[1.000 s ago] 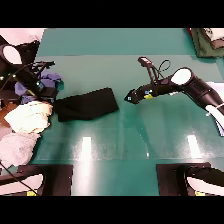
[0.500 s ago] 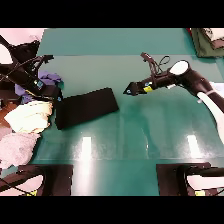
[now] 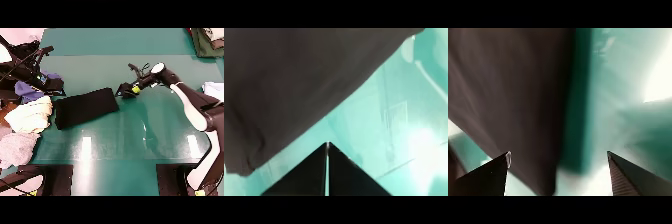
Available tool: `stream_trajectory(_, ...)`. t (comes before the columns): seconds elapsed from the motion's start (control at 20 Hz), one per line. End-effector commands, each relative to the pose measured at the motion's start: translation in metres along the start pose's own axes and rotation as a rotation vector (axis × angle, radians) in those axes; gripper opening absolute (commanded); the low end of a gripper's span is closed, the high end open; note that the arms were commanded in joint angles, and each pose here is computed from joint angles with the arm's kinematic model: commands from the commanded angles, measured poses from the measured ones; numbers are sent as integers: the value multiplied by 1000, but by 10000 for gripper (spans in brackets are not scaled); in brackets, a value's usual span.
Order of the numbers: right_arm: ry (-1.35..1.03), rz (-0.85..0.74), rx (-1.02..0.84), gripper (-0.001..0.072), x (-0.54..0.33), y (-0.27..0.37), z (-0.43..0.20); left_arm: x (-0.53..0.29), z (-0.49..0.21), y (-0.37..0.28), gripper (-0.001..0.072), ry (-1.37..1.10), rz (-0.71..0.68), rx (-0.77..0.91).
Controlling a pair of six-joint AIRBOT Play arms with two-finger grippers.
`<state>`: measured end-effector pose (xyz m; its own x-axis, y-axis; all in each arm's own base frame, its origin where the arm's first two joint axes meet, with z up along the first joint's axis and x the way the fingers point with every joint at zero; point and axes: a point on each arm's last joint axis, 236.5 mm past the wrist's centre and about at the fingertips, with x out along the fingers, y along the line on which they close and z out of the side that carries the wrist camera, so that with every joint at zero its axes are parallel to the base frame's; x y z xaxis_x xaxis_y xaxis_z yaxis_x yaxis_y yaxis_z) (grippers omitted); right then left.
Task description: Fold the shirts.
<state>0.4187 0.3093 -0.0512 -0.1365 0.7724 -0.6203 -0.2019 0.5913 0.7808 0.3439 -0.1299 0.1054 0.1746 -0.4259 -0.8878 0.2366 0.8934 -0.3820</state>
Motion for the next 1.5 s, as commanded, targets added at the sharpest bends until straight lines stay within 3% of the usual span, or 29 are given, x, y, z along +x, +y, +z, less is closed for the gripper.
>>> stream_trajectory(0.0,50,85,3,707,41,20,2,-1,10,-1,35,-45,-3,0)
stream_trajectory(0.15,66,84,-55,694,71,38,2,-1,10,-1,34,-43,-3,1)
stream_trajectory(0.25,45,80,-97,455,81,52,6,-1,10,-1,35,-42,-3,0)
stream_trajectory(0.3,39,82,-129,372,83,58,7,-1,9,-1,35,-41,-3,0)
stream_trajectory(0.35,33,86,-168,169,81,64,10,-1,9,-1,35,-41,-4,0)
stream_trajectory(0.4,32,91,-198,22,78,70,11,-1,9,-1,35,-41,-4,-1)
stream_trajectory(0.75,-95,65,-240,17,-47,59,52,0,-1,-2,35,4,-8,-2)
stream_trajectory(1.05,-450,-361,-128,17,-285,-45,68,0,-3,-2,35,11,-8,-5)
stream_trajectory(1.45,-896,-605,169,17,-529,-161,-17,-3,4,-33,35,-15,-139,-24)
